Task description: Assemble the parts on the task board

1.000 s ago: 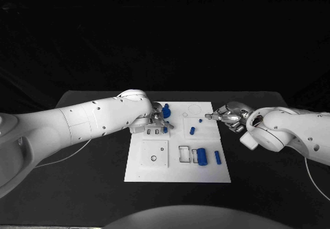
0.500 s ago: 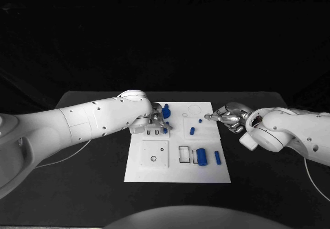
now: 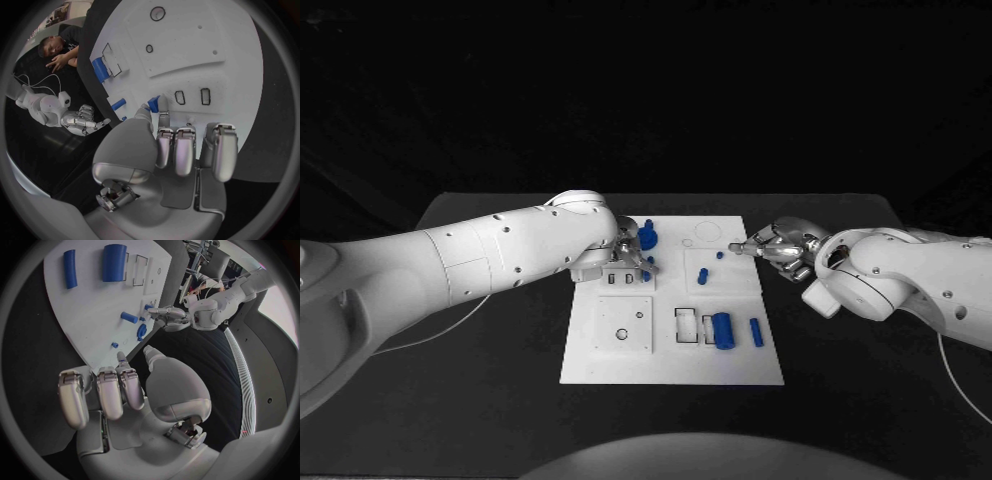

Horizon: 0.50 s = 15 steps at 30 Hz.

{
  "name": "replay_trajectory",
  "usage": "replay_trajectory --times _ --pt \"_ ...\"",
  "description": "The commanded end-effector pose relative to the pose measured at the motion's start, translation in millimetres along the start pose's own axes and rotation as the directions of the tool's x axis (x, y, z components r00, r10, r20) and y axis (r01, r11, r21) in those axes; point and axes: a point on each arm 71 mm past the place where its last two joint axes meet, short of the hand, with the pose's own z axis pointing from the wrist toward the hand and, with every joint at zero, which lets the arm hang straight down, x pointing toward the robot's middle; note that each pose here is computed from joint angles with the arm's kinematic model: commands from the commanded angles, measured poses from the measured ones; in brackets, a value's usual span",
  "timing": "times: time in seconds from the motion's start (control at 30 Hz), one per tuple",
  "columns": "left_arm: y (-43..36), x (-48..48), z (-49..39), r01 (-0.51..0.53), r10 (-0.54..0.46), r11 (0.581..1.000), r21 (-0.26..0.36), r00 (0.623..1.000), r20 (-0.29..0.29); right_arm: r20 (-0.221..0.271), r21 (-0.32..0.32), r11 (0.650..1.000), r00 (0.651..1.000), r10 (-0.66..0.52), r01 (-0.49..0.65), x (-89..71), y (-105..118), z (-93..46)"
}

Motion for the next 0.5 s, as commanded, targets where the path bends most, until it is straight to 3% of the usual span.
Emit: replay_trajectory --times 0.03,0.5 --pt "-0.8 0.7 0.1 0.004 -0.004 1.0 0.002 1.0 -0.009 -0.017 0.005 1.0 1.0 -0.006 0.007 1.8 -0.5 0.1" --pt "-1.9 1.1 0.9 0.007 -0.007 1.0 0.005 1.0 -0.009 -0.013 0.01 1.0 1.0 -0.005 0.006 1.1 -1.9 0.4"
